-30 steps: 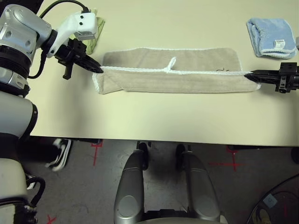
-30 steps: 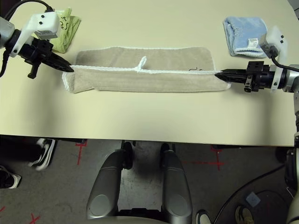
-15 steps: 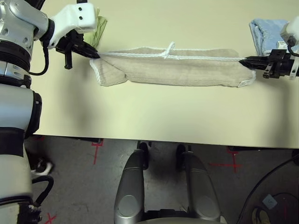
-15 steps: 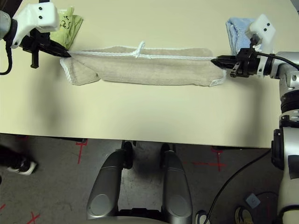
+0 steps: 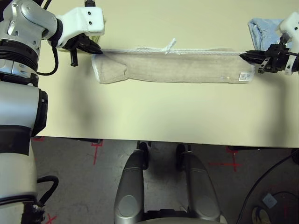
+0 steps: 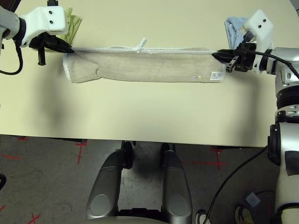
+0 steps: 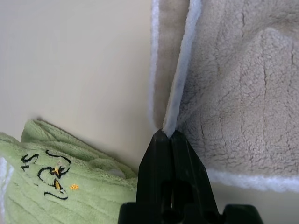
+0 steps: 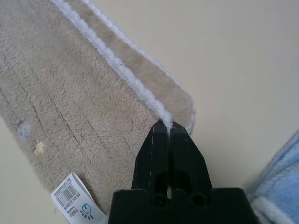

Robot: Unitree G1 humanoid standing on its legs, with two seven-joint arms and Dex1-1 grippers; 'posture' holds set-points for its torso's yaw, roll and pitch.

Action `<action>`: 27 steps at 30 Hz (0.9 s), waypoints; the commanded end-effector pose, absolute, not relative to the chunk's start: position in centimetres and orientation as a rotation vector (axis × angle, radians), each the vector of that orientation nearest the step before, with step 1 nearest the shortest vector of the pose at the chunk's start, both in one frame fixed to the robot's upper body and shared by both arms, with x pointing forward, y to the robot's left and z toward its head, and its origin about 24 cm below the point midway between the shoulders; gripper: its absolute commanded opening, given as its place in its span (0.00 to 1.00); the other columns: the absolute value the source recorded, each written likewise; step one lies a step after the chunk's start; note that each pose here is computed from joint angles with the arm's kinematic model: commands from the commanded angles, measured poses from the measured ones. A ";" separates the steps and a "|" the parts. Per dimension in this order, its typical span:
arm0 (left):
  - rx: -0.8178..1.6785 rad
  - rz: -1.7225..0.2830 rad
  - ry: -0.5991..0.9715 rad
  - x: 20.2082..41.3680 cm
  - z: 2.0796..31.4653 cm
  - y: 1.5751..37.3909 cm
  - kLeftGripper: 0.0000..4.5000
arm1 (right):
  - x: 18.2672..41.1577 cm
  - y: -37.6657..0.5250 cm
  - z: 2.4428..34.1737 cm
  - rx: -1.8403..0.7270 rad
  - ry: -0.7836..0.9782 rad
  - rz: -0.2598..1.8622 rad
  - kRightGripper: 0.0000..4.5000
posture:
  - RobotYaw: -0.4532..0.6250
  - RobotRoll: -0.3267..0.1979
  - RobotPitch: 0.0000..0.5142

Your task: Fold the towel and set it aside.

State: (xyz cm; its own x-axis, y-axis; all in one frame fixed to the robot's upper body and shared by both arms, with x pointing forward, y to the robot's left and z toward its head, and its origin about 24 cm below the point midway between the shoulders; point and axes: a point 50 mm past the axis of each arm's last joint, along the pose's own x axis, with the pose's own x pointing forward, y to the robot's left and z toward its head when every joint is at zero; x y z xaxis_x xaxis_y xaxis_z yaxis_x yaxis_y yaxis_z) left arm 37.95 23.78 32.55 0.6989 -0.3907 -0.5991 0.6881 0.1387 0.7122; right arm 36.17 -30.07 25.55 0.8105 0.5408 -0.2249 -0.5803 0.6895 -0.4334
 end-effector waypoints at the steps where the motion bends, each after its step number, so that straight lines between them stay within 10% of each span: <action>1: 1.178 -0.767 0.338 38.0 31.9 24.7 0.00 | 36.3 -30.6 25.6 -0.506 0.085 0.568 0.02 | 0.43 0.62 0.77; 17: 1.165 -0.761 0.321 38.6 30.4 24.3 0.00 | 37.8 -29.1 24.8 -0.631 0.091 0.452 0.02 | 0.43 0.62 0.77; 19: 1.161 -0.756 0.308 38.7 30.3 24.2 0.10 | 37.8 -29.1 24.6 -0.655 0.107 0.455 0.00 | 0.44 0.62 0.77; 27: 0.895 -0.749 0.101 38.2 32.8 24.1 0.74 | 37.1 -27.9 27.5 -0.455 -0.182 0.581 0.59 | 0.43 0.62 0.76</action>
